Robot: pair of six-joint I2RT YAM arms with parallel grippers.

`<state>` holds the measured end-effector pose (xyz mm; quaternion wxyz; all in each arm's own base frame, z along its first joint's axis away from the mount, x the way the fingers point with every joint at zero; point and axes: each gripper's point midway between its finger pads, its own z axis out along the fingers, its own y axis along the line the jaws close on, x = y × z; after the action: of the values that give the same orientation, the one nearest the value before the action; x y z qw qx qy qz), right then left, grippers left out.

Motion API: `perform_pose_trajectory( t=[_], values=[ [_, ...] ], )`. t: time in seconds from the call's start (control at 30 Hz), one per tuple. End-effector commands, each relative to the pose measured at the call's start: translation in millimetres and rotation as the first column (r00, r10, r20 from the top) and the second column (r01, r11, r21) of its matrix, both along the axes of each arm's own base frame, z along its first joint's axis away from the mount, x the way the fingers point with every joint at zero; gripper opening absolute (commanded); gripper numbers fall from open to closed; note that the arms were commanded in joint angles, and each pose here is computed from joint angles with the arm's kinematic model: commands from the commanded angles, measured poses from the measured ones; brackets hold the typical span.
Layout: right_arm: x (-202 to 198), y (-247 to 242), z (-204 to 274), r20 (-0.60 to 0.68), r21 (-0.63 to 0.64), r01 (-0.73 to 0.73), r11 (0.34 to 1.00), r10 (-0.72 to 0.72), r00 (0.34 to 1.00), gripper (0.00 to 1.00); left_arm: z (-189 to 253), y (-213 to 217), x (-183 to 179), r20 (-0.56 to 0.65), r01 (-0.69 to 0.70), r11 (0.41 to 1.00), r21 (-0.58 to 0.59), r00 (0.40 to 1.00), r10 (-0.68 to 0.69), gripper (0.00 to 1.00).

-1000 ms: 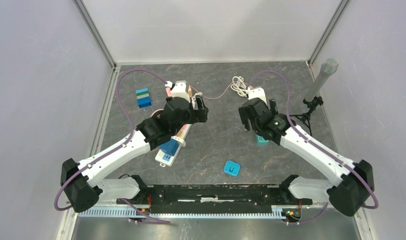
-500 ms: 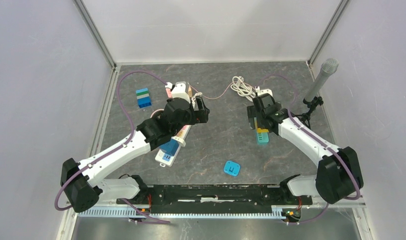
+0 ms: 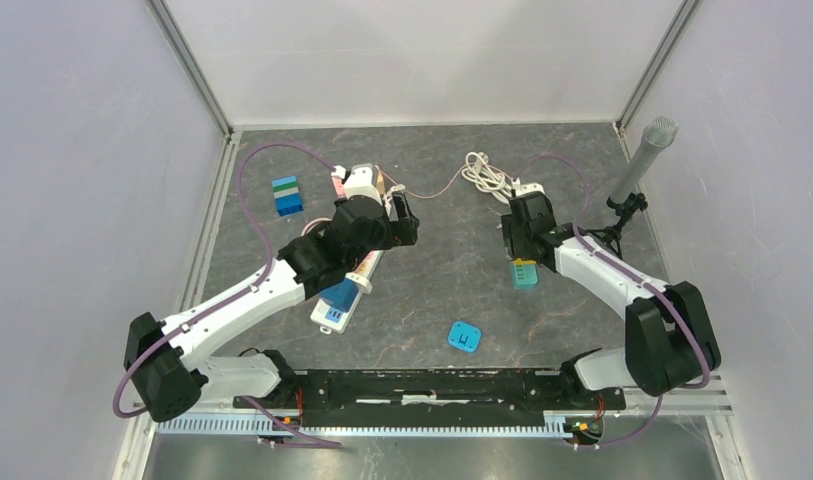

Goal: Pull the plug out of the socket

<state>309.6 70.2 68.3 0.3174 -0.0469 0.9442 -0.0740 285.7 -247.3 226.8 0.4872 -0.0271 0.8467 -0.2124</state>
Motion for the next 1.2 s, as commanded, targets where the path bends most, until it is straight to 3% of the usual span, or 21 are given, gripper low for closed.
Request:
perform_pose_trajectory(
  t=[0.0, 0.27, 0.47, 0.5, 0.63, 0.77, 1.17],
  values=[
    [-8, 19, -11, 0.004, 0.100, -0.084, 0.991, 0.084, 0.996, 0.43, 9, -8, 7, -0.001, -0.023, 0.998, -0.065, 1.000, 0.023, 0.99],
    [-34, 36, -27, -0.011, 0.225, -0.144, 0.964, 0.150, 0.989, 0.38, -11, -51, 2, -0.079, 0.113, 0.984, -0.139, 0.989, -0.125, 0.99],
    [-44, 41, -19, 0.024, 0.253, -0.211, 0.944, 0.212, 0.977, 0.43, -44, -101, -3, -0.213, 0.267, 0.948, -0.175, 0.930, -0.301, 0.95],
    [-45, 40, -20, 0.023, 0.244, -0.218, 0.945, 0.219, 0.976, 0.46, -53, -110, -5, -0.242, 0.293, 0.938, -0.184, 0.912, -0.332, 0.94],
    [-31, 27, -14, -0.018, 0.148, -0.191, 0.970, 0.196, 0.980, 0.76, -69, -151, -3, -0.291, 0.367, 0.889, -0.272, 0.850, -0.440, 0.91],
    [-15, 28, 4, 0.040, 0.139, -0.174, 0.975, 0.170, 0.985, 0.92, -87, -175, 13, -0.350, 0.349, 0.891, -0.292, 0.828, -0.439, 0.87],
    [-4, 29, 23, 0.127, 0.140, -0.180, 0.974, 0.163, 0.978, 0.82, -131, -212, 45, -0.470, 0.298, 0.907, -0.298, 0.781, -0.411, 0.77]
  ],
)
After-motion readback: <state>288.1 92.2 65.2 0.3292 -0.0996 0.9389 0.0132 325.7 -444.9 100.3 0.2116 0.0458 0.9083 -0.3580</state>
